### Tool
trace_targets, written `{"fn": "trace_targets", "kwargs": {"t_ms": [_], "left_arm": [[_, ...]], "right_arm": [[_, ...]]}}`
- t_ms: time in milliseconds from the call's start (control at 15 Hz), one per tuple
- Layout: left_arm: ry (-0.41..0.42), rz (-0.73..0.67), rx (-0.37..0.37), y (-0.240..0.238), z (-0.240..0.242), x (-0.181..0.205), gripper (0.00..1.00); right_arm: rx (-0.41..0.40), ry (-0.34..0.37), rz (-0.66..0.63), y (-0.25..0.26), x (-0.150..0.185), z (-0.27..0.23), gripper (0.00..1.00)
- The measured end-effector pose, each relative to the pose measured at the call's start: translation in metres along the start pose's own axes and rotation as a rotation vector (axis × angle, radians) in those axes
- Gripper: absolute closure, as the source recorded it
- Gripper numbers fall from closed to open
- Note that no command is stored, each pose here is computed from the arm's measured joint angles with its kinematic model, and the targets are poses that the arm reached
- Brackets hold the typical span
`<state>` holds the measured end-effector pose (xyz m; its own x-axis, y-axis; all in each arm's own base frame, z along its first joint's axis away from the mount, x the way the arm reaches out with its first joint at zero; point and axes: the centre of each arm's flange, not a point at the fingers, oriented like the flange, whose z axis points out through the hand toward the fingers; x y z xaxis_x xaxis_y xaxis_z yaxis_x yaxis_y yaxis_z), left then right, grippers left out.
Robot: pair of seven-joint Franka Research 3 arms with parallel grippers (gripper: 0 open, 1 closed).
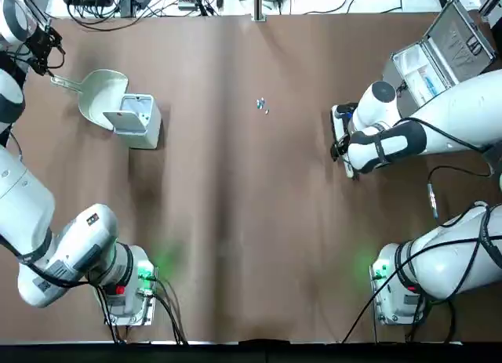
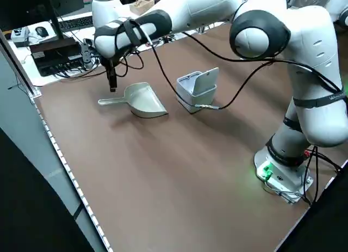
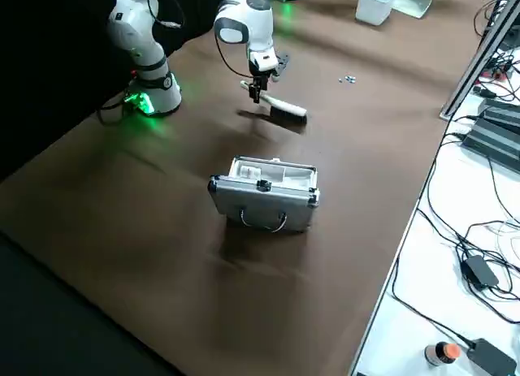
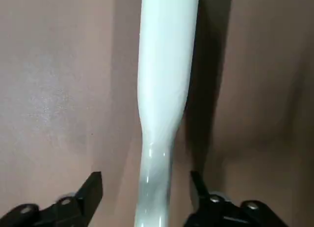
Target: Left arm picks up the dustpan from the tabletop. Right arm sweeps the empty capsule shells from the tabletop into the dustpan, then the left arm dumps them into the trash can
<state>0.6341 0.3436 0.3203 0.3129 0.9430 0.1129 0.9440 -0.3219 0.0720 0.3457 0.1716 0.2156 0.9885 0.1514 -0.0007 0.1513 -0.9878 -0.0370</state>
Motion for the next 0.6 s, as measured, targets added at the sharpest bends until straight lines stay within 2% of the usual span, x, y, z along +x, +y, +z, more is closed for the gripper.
{"fn": "trace_targets", "kwargs": {"t_ms": [200,467,533,600], "left_arm": [[0.046,-0.015,0.056,0.007,0.014,-0.003,0.0],[0.062,-0.021,0.062,0.016,0.014,-0.008,0.0],[0.062,-0.022,0.063,0.015,0.014,-0.007,0.0],[0.063,-0.024,0.064,0.014,0.015,-0.006,0.0]], "right_arm": [[0.0,-0.001,0.005,0.0,0.0,0.0,0.25],[-0.001,-0.004,0.012,0.0,0.0,0.0,0.29],[-0.001,-0.005,0.013,0.0,0.0,0.001,0.37],[-0.001,-0.005,0.014,0.0,0.0,0.001,0.38]]}}
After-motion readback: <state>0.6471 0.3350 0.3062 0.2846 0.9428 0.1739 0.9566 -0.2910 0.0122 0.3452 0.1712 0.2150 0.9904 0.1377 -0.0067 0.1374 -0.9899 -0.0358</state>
